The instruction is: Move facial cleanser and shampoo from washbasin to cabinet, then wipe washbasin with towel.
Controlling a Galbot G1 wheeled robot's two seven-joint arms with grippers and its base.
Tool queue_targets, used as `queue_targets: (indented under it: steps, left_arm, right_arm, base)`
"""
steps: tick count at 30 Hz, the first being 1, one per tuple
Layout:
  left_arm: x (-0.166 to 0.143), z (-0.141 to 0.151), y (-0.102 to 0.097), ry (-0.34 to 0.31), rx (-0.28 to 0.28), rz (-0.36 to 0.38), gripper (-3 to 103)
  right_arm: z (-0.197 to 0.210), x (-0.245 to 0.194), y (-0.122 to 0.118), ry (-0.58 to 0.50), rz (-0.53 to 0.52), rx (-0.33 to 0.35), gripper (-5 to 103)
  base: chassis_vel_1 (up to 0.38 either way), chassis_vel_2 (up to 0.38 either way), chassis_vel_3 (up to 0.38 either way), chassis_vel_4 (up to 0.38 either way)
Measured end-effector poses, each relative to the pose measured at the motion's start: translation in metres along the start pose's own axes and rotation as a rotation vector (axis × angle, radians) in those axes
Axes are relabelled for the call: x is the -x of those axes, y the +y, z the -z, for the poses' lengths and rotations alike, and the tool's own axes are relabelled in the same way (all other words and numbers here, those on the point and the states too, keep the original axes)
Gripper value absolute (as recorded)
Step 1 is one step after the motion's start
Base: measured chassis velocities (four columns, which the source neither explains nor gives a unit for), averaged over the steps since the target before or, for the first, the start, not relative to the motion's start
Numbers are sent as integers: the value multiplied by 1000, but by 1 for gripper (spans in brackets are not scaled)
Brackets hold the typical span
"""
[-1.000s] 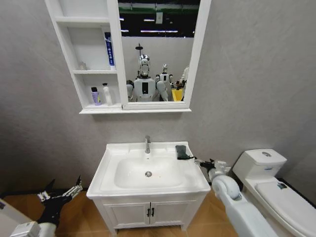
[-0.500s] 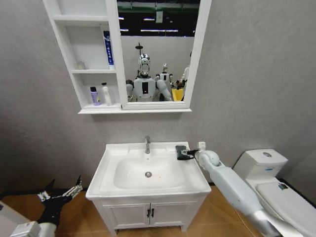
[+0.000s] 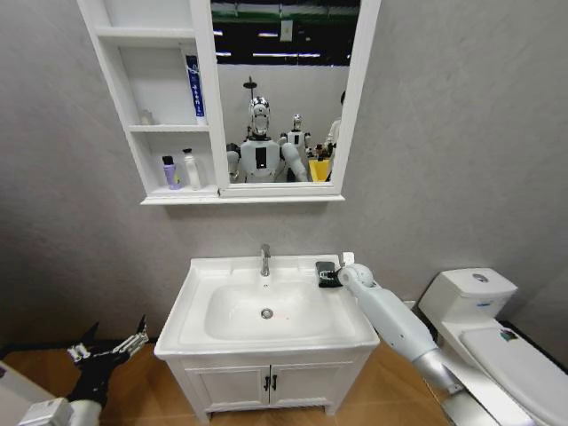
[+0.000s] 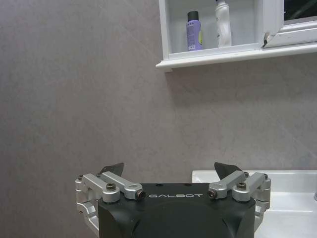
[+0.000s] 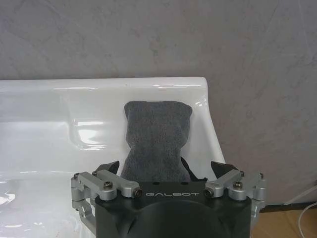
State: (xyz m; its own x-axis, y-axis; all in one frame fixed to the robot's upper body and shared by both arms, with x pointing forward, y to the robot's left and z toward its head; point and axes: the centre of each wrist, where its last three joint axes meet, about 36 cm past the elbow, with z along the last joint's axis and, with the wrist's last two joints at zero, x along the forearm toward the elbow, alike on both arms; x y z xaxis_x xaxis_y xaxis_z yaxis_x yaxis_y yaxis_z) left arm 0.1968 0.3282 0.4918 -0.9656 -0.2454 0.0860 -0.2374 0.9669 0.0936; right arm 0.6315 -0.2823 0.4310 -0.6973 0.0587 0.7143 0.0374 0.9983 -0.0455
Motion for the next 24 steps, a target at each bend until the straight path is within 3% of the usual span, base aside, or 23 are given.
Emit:
queue_targets:
  steps: [5, 7, 15, 24]
  left_arm:
    - [0, 0, 0, 0, 0, 0, 100]
    - [0, 0, 0, 0, 0, 0, 100]
    - [0, 0, 0, 0, 0, 0, 100]
    - [0, 0, 0, 0, 0, 0, 100]
  right_arm:
    - [-3, 8, 1, -7, -10, -17, 103]
    - [-3, 12, -1, -11, -18, -21, 97]
    - [-3, 26, -16, -53, -13, -21, 91]
    - [-2, 28, -7, -69, 20, -27, 88]
  base:
    - [0, 0, 0, 0]
    - [0, 0, 0, 0]
    - [0, 0, 0, 0]
    - [0, 0, 0, 0]
